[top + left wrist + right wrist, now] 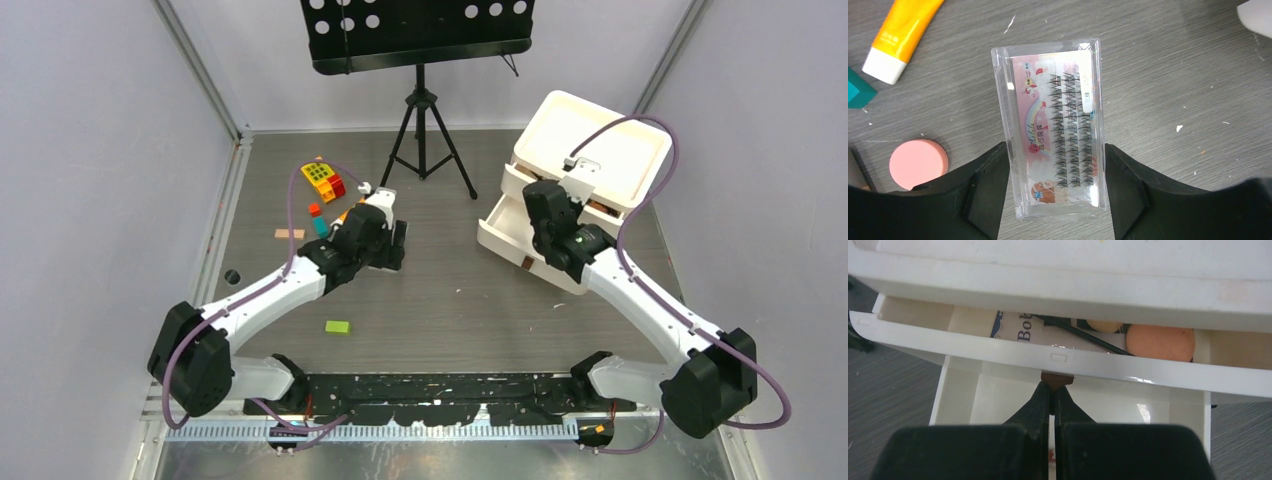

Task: Organize the makeup
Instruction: Open the drawer in the storage box.

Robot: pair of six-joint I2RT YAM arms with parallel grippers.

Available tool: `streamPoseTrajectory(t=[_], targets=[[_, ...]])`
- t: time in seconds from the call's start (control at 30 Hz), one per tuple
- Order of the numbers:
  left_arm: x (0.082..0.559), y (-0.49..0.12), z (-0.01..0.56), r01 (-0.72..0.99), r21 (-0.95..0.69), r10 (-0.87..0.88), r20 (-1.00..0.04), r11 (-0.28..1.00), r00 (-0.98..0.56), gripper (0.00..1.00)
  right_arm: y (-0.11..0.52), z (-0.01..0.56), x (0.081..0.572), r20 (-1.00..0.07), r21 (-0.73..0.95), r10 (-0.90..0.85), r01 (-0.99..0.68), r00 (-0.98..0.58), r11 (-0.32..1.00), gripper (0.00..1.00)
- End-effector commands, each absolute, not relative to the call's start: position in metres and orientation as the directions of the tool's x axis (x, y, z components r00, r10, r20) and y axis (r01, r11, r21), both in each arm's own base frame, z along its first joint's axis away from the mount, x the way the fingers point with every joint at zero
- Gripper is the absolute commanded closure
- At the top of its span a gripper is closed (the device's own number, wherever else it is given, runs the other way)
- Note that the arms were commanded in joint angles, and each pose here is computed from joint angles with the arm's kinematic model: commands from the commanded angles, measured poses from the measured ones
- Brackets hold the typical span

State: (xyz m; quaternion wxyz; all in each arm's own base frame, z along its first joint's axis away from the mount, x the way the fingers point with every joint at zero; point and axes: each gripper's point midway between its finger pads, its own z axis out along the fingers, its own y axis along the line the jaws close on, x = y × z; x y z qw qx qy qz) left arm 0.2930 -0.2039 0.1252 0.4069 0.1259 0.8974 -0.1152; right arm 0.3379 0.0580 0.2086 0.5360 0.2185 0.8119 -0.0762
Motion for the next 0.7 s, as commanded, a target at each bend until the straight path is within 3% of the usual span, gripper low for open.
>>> streamPoseTrajectory(t=[0.0, 0.67], targets=[[0.300, -0.214, 0.172, 0.385, -0.107, 0.137, -0.821, 0.917, -0.554, 0.50, 0.073, 0.209, 0.319, -0.889, 0.146, 0.293, 0.389, -0.352, 0.910, 1.00], [0.315, -0.258, 0.285, 0.632, -0.036, 0.270, -0.884, 0.774, -0.381, 0.55, 0.136, 0.220, 0.258, -0.847, 0.230, 0.275, 0.153, -0.455, 0.961, 1.00]])
